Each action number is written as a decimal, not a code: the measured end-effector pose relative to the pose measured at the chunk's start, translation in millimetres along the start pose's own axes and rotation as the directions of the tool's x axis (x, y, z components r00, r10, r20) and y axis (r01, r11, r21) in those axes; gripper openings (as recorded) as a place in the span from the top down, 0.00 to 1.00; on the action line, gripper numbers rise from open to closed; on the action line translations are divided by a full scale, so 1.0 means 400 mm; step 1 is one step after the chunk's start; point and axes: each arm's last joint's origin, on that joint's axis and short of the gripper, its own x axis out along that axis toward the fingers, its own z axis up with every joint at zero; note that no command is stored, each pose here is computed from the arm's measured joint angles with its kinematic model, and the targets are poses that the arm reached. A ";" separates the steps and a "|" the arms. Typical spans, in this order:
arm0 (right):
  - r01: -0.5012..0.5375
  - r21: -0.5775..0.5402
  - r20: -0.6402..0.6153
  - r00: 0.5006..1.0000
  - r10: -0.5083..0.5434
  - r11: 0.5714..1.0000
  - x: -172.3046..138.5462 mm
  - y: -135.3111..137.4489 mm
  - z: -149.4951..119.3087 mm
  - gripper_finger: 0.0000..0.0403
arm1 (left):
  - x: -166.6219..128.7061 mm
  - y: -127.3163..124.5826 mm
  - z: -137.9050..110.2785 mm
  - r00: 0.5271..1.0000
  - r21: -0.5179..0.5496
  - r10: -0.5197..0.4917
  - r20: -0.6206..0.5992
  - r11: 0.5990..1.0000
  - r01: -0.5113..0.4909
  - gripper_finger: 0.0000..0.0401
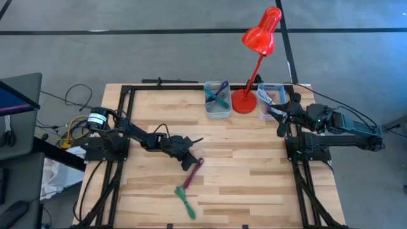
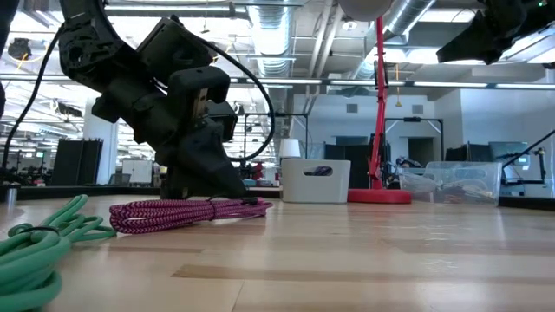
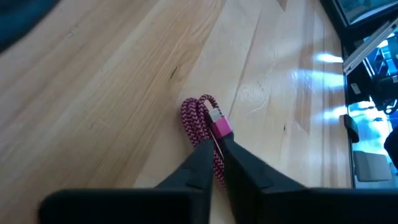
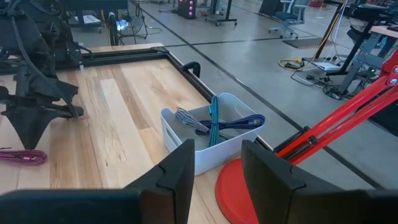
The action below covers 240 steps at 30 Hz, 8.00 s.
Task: Pick & Place USB Port
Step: Put the pink patterned charger cable into the white bin, then put the green charger cable into the transparent bin
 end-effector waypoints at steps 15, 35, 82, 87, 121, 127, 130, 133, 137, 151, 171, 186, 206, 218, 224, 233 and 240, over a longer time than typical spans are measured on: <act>0.001 0.001 0.000 1.000 -0.001 1.000 0.000 0.000 0.000 0.69 | -0.012 0.011 0.039 0.995 0.009 0.082 0.064 0.997 -0.082 1.00; 0.000 0.008 0.001 1.000 0.000 1.000 0.000 0.000 0.000 0.69 | 0.007 -0.139 0.081 0.985 0.042 0.167 0.039 0.985 -0.168 0.87; -0.001 0.035 -0.003 1.000 0.001 0.999 0.002 0.001 -0.003 0.69 | -0.007 -0.220 0.154 0.960 0.017 0.279 0.008 0.960 -0.279 0.99; 0.000 0.035 -0.003 1.000 0.000 0.999 0.002 0.001 -0.003 0.69 | 0.046 -0.173 0.112 0.913 0.004 0.387 -0.132 0.921 -0.390 0.99; 0.004 0.033 -0.003 1.000 -0.004 0.999 0.002 0.001 -0.003 0.69 | 0.074 -0.188 0.182 0.917 0.134 0.315 -0.245 0.948 -0.290 0.57; 0.004 0.032 -0.003 1.000 -0.004 0.999 0.002 0.001 -0.003 0.69 | 0.084 -0.197 0.160 0.911 0.108 0.317 -0.263 0.948 -0.299 0.51; 0.004 0.032 -0.003 1.000 -0.004 0.999 0.002 0.001 -0.003 0.69 | 0.106 -0.194 0.140 0.905 0.112 0.321 -0.279 0.947 -0.301 0.50; 0.004 0.032 -0.003 1.000 -0.004 0.999 0.002 0.000 -0.003 0.69 | 0.122 -0.188 0.128 0.898 0.115 0.329 -0.292 0.944 -0.309 0.50; 0.004 0.032 -0.003 1.000 -0.004 0.999 0.002 0.000 -0.003 0.69 | 0.124 -0.188 0.127 0.898 0.116 0.328 -0.293 0.945 -0.307 0.50; 0.004 0.032 -0.003 1.000 -0.004 0.999 0.002 0.000 -0.003 0.69 | 0.154 -0.173 0.116 0.901 0.130 0.331 -0.281 0.943 -0.306 0.94; 0.005 0.032 -0.003 1.000 -0.005 0.999 0.002 0.000 -0.003 0.69 | -0.169 -0.246 0.433 0.797 0.354 0.304 0.521 0.773 -0.527 0.95; 0.005 0.028 -0.003 1.000 -0.005 1.000 0.002 0.000 -0.003 0.69 | -0.145 0.049 0.627 0.716 0.262 0.208 0.667 0.834 -0.485 0.95; 0.005 0.028 -0.002 1.000 -0.005 1.000 0.002 0.000 -0.003 0.69 | -0.116 0.225 0.662 0.642 0.117 0.241 0.728 0.879 -0.463 0.95; 0.005 0.028 -0.003 1.000 -0.005 1.000 0.002 0.000 -0.003 0.69 | -0.118 0.237 0.662 0.646 0.106 0.255 0.719 0.879 -0.465 0.95; 0.005 0.028 -0.002 1.000 -0.005 1.000 0.002 0.000 -0.003 0.69 | -0.118 0.245 0.659 0.637 0.062 0.297 0.711 0.876 -0.478 0.84; 0.005 0.027 -0.003 1.000 -0.005 1.000 0.002 0.000 -0.003 0.69 | -0.116 0.249 0.656 0.633 0.043 0.328 0.701 0.867 -0.497 0.69; 0.005 0.025 -0.003 1.000 -0.005 1.000 0.002 0.000 -0.003 0.69 | -0.111 0.234 0.651 0.723 0.139 0.221 0.655 0.905 -0.402 0.68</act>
